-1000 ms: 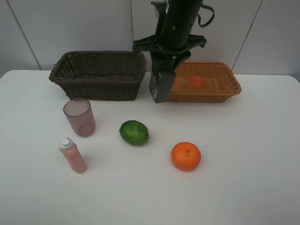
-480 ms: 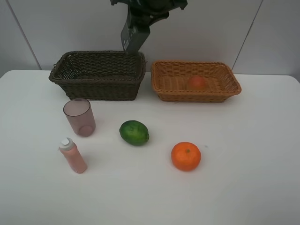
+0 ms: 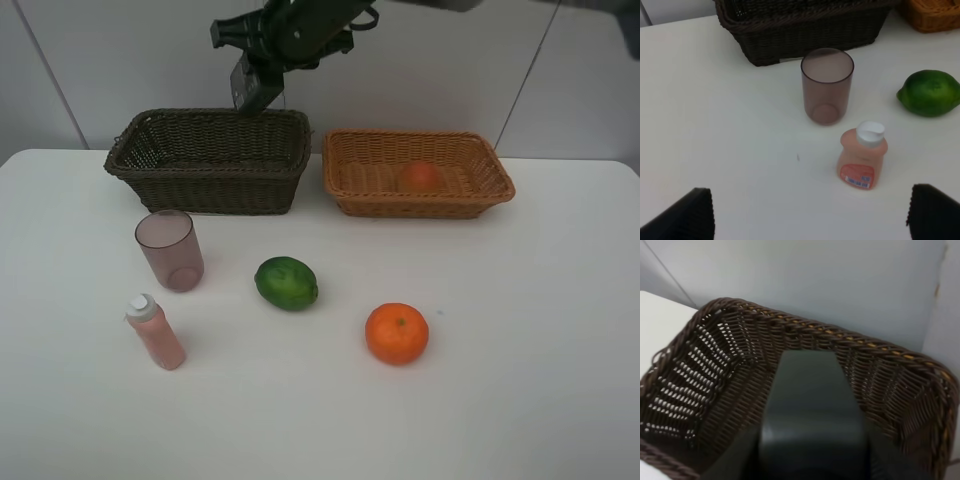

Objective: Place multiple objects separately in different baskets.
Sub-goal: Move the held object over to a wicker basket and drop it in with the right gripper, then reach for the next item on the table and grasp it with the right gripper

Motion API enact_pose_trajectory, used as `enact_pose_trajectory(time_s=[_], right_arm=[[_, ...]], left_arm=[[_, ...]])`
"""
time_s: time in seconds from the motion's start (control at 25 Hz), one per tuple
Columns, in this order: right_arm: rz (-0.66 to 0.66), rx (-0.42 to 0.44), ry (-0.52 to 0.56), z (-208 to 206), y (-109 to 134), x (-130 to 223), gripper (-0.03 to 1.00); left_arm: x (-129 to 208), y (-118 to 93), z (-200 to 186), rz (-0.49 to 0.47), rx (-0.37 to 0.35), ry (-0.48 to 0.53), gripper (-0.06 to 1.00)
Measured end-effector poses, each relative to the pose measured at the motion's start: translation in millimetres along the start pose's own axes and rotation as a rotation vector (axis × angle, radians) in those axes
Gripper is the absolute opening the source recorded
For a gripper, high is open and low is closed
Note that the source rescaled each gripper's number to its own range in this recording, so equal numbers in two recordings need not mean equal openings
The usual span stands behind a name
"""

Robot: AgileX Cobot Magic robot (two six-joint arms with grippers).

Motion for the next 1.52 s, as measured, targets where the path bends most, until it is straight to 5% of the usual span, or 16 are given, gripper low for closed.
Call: enact_pose_trajectory(time_s=[0.8,0.88,1.16,1.52], right_arm=[[-0.068,0.012,0.025,69.3,-7.6,49.2,0.02],[-0.073,0.014,0.024,69.3,-7.8,49.1,0.11],[-0.090,0.015,0.005,65.1,-7.0,44.0,0.70],[-0.147,0.132,0.135,-0.6,-4.5,16.8,0.79]], left_arm=[[0.0,0.0,0.0,0.000,0.000,0.000,1.00],[0.0,0.0,0.0,0.000,0.000,0.000,1.00],[0.0,0.0,0.0,0.000,0.000,0.000,1.00],[0.0,0.0,0.0,0.000,0.000,0.000,1.00]])
Point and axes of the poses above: a point on each arm's last joint axis where the gripper is mounted, z pointing out along that axis toward the gripper, y along the wrist's bending axis when the last joint is at zero, x = y × z, the point moved 1 cm from there along z, pointing out along that axis toward the gripper, and after that the axes turned 6 degrees about z, right-handed, at the moved point
